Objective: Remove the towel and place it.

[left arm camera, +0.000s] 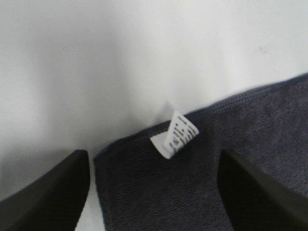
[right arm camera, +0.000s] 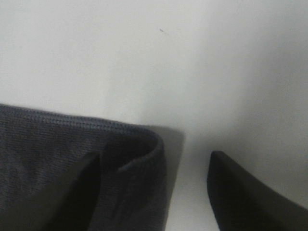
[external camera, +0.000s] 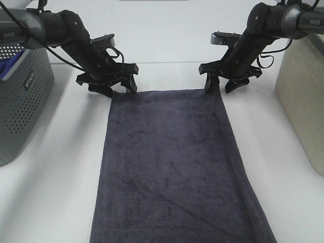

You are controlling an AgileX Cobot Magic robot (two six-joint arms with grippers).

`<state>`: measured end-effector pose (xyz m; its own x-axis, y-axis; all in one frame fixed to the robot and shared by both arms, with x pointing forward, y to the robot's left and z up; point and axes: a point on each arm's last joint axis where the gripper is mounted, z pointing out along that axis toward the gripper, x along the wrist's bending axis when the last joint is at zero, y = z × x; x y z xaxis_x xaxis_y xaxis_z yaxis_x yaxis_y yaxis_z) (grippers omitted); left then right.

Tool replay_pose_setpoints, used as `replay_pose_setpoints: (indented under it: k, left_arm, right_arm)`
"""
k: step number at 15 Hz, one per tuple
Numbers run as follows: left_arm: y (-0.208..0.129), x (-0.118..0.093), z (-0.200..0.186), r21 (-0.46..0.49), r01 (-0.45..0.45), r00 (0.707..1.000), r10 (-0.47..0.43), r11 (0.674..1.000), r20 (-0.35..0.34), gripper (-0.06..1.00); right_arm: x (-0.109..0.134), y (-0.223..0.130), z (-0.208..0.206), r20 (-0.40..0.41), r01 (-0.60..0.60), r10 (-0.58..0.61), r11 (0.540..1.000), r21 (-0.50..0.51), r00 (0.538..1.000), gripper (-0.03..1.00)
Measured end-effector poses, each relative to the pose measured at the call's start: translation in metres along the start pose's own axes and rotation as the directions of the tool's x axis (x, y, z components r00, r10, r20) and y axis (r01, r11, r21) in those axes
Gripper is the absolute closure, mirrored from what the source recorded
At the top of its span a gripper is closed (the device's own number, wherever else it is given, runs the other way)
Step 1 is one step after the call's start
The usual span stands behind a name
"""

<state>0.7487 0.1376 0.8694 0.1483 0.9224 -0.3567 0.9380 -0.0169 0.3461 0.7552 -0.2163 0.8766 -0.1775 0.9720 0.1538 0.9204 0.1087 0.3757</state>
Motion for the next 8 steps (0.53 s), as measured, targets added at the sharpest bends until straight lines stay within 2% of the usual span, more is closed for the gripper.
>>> replay_pose_setpoints:
  k: [2, 6, 7, 8]
  left_arm:
    - [-0.0022, -0.0072, 0.002, 0.007, -0.011, 1.0, 0.011, 1.0, 0.008, 0.28]
    - [-0.0044, -0.0085, 0.0058, 0.015, -0.003, 1.0, 0.003, 1.0, 0.015, 0.36]
    - [-0.0057, -0.0115, 0.0085, 0.019, -0.005, 1.0, 0.004, 1.0, 0.019, 0.52]
    - [-0.0057, -0.0115, 0.0085, 0.019, -0.005, 1.0, 0.004, 1.0, 0.019, 0.52]
  right_arm:
    - [0.0015, -0.0004, 0.0004, -0.017, -0.007, 0.007, 1.0, 0.003, 1.0, 0.35]
    - [0.0021, -0.0011, 0.0004, -0.024, -0.008, 0.009, 1.0, 0.011, 1.0, 0.37]
    - [0.002, -0.0023, 0.0009, -0.024, 0.0, 0.001, 1.0, 0.022, 1.0, 0.46]
    - [0.002, -0.0023, 0.0009, -0.024, 0.0, 0.001, 1.0, 0.022, 1.0, 0.46]
